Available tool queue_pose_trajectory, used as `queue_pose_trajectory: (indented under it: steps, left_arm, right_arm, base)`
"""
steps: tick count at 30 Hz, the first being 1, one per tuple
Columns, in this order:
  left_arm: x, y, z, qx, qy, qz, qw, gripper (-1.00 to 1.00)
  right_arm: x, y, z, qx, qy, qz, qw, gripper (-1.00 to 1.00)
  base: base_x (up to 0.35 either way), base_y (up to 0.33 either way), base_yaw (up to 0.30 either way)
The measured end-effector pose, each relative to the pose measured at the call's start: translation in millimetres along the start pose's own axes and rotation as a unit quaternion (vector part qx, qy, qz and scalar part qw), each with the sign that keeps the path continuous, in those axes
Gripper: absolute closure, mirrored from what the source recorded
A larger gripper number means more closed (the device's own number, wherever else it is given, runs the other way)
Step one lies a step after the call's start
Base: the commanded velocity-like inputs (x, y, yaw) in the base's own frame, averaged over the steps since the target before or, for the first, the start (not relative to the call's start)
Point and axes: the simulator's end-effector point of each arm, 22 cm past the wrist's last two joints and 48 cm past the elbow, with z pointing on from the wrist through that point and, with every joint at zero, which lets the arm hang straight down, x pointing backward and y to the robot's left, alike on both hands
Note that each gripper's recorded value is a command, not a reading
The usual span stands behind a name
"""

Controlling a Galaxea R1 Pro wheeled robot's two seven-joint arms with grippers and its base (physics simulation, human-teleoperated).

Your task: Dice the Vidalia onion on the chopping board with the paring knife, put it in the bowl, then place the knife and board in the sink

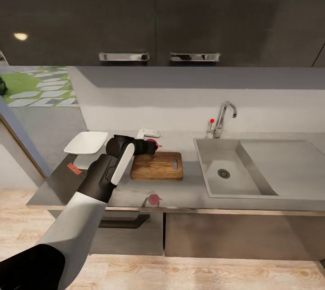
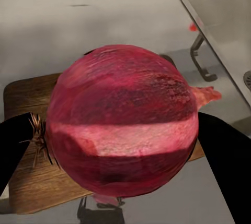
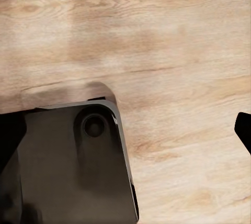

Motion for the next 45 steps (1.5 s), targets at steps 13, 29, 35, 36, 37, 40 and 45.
queue_pose_trajectory:
  steps: [13,29,35,36,37,40,45]
  left_arm:
    - [7,1,5.6,0.001,0.007,-0.001,1.0000,1.00]
    - [31,5,24.4,0.000,0.036,-0.007,0.9993,1.00]
    - [39,3,30.5,0.003,0.044,-0.007,0.9990,1.00]
    - [40,2,31.4,0.003,0.046,-0.005,0.9989,1.00]
    - [41,2,32.1,0.003,0.047,-0.005,0.9989,1.00]
    - [43,2,33.9,0.003,0.049,-0.004,0.9988,1.00]
    - [44,1,34.7,0.004,0.050,-0.003,0.9987,1.00]
  right_arm:
    - [3,-1,-0.9,0.001,0.004,-0.001,1.0000,-1.00]
    - [10,-2,-3.6,0.002,0.016,-0.003,0.9999,-1.00]
    - [13,-2,-4.7,0.002,0.020,-0.004,0.9998,-1.00]
    - [14,-2,-4.9,0.002,0.021,-0.004,0.9998,-1.00]
    - [14,-3,-5.1,0.002,0.022,-0.004,0.9998,-1.00]
    - [15,-3,-5.6,0.003,0.023,-0.005,0.9997,-1.00]
    - [16,-2,-5.9,0.003,0.024,-0.004,0.9997,-1.00]
  base:
    - [0.001,0.000,0.000]
    - [0.000,0.000,0.000]
    - [0.001,0.000,0.000]
    - [0.028,0.000,0.000]
    - [0.051,0.000,0.000]
    - [0.074,0.000,0.000]
    - [0.105,-0.001,0.000]
